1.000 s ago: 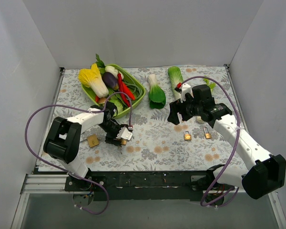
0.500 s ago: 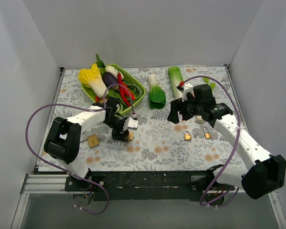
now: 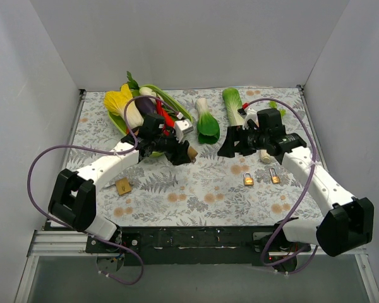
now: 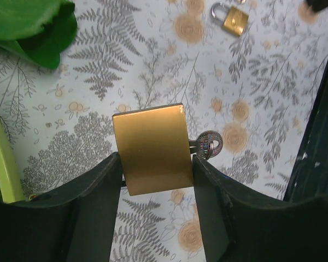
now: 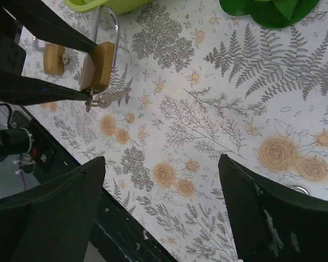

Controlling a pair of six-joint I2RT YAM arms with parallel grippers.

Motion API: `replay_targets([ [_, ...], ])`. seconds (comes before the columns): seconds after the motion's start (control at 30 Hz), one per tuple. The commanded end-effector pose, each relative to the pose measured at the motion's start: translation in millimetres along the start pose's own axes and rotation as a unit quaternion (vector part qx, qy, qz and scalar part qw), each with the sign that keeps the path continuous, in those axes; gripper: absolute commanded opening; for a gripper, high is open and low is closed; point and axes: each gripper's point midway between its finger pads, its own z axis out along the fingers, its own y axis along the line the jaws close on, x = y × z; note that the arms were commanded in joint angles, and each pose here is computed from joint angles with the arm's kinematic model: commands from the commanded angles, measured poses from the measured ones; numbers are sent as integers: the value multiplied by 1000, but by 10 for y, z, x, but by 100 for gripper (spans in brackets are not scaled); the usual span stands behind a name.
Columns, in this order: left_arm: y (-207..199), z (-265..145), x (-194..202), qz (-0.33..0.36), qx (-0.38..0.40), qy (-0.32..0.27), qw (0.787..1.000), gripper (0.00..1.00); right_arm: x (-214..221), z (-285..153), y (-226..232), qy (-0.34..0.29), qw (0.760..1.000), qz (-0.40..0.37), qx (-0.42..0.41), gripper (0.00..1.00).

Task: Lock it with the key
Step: Pick up the lock from the center of the board.

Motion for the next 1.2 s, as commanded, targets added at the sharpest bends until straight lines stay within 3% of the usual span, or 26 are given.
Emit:
replay_targets([
  [0.0, -138, -156, -782, -25, -46, -123, 991, 0, -323, 21, 290, -26, 996, 53, -63, 91],
  [0.4, -423, -105, -1065, -4, -55, -169, 984, 0, -344, 214, 536, -2, 983, 115, -143, 86],
  [0.9, -526, -120, -1278, -4, -37, -204, 978, 0, -130, 323, 632, 33, 976, 146, -158, 70],
  [1.17, -618, -136, -1277, 5, -30, -212, 977, 0, -173, 340, 676, 36, 972, 160, -170, 69],
])
